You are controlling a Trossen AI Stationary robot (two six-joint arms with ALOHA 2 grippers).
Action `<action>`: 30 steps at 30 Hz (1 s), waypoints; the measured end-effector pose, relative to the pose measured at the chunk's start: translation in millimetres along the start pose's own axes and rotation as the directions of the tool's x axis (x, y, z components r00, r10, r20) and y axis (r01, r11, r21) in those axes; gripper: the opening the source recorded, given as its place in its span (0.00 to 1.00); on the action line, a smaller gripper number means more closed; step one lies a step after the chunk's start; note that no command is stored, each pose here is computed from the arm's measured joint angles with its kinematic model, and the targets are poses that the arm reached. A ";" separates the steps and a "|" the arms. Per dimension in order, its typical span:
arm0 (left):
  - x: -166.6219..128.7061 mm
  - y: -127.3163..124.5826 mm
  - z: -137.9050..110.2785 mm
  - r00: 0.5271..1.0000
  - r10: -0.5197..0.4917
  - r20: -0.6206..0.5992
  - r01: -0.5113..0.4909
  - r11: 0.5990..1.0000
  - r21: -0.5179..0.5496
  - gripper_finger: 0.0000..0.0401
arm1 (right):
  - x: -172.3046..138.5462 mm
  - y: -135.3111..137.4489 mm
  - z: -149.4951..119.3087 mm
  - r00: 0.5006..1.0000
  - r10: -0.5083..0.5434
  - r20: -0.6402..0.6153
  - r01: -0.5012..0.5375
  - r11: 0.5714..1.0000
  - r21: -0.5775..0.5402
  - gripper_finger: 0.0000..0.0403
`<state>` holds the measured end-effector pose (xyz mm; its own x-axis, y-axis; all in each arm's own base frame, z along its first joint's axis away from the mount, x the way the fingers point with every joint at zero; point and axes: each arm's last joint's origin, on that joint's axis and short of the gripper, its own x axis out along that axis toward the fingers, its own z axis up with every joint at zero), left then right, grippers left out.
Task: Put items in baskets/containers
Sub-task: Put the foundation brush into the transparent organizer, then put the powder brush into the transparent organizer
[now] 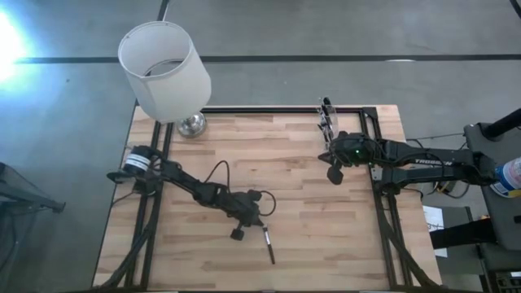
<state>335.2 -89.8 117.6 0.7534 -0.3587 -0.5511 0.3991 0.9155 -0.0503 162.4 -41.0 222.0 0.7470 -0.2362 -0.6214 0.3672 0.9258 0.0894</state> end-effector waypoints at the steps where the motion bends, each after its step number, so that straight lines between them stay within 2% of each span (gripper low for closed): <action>1: -0.9 -0.1 1.2 1.000 -0.001 0.004 0.001 1.000 -0.015 0.00 | 0.5 -0.1 -1.1 1.000 0.000 -0.003 0.000 1.000 -0.001 0.02; 5: -0.7 -3.4 9.2 1.000 -0.012 0.028 0.014 0.997 -0.079 0.00 | 3.0 -0.6 -5.3 1.000 -0.001 -0.011 0.001 1.000 -0.005 0.02; 8: 1.3 -8.8 17.9 0.998 -0.045 0.035 0.047 0.995 -0.085 0.02 | 4.6 -1.0 -8.2 1.000 -0.002 -0.016 0.002 1.000 -0.006 0.02; 15: 5.7 -9.9 29.2 0.998 -0.026 -0.063 0.019 0.994 -0.110 0.19 | 5.1 -1.1 -9.0 1.000 -0.002 -0.017 0.001 1.000 -0.012 0.02; 21: 5.7 -10.0 27.0 0.996 -0.031 -0.087 0.023 0.996 -0.090 0.26 | 5.1 -1.1 -8.9 1.000 -0.001 -0.016 0.001 1.000 -0.021 0.02; 30: 13.6 -8.0 17.4 0.994 0.003 -0.110 -0.004 1.000 -0.009 0.27 | 5.1 -1.0 -8.7 1.000 0.000 -0.014 -0.001 1.000 -0.021 0.02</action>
<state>351.4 -105.1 125.0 0.6927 -0.3337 -0.6394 0.3914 0.9185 -0.0553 161.0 -40.5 212.0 0.7394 -0.2320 -0.6320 0.3549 0.9320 0.0731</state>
